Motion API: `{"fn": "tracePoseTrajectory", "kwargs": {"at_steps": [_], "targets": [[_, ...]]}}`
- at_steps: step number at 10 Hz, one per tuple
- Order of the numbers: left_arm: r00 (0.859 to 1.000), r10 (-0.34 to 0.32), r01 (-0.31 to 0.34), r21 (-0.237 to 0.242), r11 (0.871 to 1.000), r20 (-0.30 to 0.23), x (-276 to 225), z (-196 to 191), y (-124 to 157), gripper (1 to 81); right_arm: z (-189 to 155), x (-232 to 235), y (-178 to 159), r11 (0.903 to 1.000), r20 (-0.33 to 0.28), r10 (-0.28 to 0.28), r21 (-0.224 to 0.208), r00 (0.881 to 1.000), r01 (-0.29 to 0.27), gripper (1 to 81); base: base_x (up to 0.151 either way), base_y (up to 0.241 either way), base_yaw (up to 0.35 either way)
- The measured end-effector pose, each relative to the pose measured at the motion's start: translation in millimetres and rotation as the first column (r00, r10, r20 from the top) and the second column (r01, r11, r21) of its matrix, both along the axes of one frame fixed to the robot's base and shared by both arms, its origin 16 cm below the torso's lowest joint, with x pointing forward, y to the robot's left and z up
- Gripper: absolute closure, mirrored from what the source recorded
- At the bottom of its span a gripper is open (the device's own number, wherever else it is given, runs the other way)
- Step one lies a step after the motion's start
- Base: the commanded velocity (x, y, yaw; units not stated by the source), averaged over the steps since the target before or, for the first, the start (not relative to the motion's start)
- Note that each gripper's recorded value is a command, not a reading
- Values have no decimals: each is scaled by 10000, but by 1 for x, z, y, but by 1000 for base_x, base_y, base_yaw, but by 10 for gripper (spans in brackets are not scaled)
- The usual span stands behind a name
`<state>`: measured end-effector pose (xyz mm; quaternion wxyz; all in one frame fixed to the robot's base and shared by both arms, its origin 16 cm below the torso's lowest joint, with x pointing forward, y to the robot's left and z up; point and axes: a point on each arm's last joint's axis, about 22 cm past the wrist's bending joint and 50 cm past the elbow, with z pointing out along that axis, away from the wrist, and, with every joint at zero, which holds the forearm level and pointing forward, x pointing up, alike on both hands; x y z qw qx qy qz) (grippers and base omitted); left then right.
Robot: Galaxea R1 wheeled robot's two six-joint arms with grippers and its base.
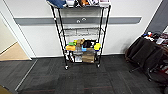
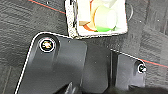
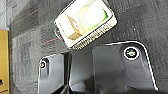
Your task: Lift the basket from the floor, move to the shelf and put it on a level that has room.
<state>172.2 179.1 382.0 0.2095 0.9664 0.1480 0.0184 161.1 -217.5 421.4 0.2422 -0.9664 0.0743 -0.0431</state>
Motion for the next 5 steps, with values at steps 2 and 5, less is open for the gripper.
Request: {"fn": "tracePoseTrajectory", "kwargs": {"at_steps": [2,5], "targets": [[9992,211,-208,-97,9997,332,27,-2,-7,10,-7,21,-4,9997,95,235,-120,9997,-234,10,0,0,0],[9934,1005,-1019,235,9945,550,28,-10,12,10,-22,58,7,9945,303,1039,-139,9941,-1035,10,0,0,0]]}}
